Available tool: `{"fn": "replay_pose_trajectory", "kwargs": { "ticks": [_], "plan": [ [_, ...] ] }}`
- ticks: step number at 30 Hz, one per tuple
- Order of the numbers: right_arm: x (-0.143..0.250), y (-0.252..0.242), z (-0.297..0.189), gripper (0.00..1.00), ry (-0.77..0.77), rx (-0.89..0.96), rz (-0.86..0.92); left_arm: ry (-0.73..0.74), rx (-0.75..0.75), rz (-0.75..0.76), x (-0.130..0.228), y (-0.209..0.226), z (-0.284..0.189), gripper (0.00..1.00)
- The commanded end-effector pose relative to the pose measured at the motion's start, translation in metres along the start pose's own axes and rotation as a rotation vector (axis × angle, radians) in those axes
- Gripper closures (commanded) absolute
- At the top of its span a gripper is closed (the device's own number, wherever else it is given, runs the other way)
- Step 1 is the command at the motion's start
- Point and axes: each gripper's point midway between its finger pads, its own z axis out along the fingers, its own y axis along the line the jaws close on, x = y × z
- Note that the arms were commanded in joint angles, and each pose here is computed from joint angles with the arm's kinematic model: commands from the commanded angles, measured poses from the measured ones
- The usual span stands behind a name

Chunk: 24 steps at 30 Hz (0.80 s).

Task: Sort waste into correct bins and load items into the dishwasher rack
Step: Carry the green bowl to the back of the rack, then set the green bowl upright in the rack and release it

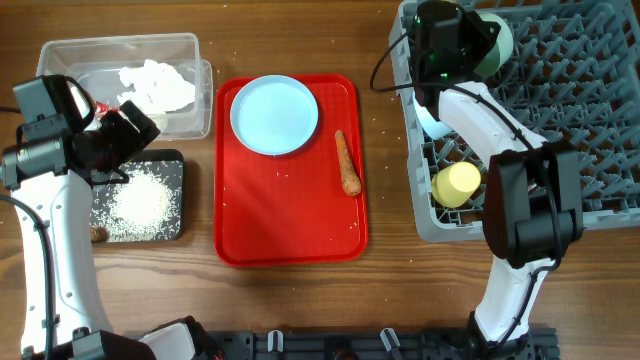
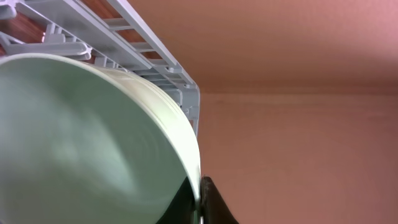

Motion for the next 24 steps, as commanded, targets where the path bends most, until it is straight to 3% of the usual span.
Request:
{"fn": "replay_pose_trajectory", "kwargs": {
  "ticks": [1, 4, 6, 14, 15, 16, 17, 18, 19, 20, 21, 22, 23, 24],
  "plan": [
    [-0.005, 0.013, -0.002, 0.85, 0.000, -0.007, -0.045, -0.024, 0.002, 0.013, -0.007, -0.002, -0.005, 0.00],
    [-0.014, 0.016, -0.013, 0.79, -0.022, -0.007, -0.053, -0.024, 0.002, 0.013, -0.007, -0.002, -0.005, 0.00],
    [-0.020, 0.019, -0.022, 0.70, -0.039, -0.008, -0.062, -0.024, 0.002, 0.013, -0.007, -0.002, -0.005, 0.00],
    [-0.036, 0.019, -0.054, 0.66, -0.057, 0.031, -0.039, -0.024, 0.002, 0.013, -0.007, -0.002, -0.005, 0.00],
    [-0.034, 0.009, -0.054, 0.62, -0.039, 0.064, 0.043, -0.024, 0.002, 0.013, -0.007, -0.002, -0.005, 0.00],
    [-0.026, -0.016, -0.052, 0.47, 0.013, 0.147, 0.235, -0.024, 0.002, 0.013, -0.007, -0.002, -0.005, 0.00],
    [-0.019, -0.031, -0.052, 0.39, 0.042, 0.195, 0.338, -0.024, 0.002, 0.013, -0.007, -0.002, -0.005, 0.00],
    [-0.009, -0.050, -0.051, 0.23, 0.076, 0.254, 0.485, -0.024, 0.002, 0.013, -0.007, -0.002, -0.005, 0.00],
    [0.004, -0.069, -0.053, 0.16, 0.111, 0.315, 0.657, -0.024, 0.002, 0.013, -0.007, -0.002, -0.005, 0.00],
    [0.019, -0.088, -0.056, 0.17, 0.137, 0.367, 0.819, -0.024, 0.002, 0.013, -0.007, -0.002, -0.005, 0.00],
    [0.036, -0.104, -0.060, 0.27, 0.153, 0.410, 0.976, -0.024, 0.002, 0.013, -0.007, -0.002, -0.005, 0.00],
    [0.053, -0.119, -0.066, 0.29, 0.152, 0.443, 1.103, -0.024, 0.002, 0.013, -0.007, -0.002, -0.005, 0.00],
    [0.066, -0.128, -0.071, 0.52, 0.139, 0.468, 1.197, -0.024, 0.002, 0.013, -0.007, -0.002, -0.005, 0.00],
    [0.067, -0.131, -0.069, 0.57, 0.155, 0.465, 1.154, -0.024, 0.002, 0.013, -0.007, -0.002, -0.005, 0.00]
  ]
}}
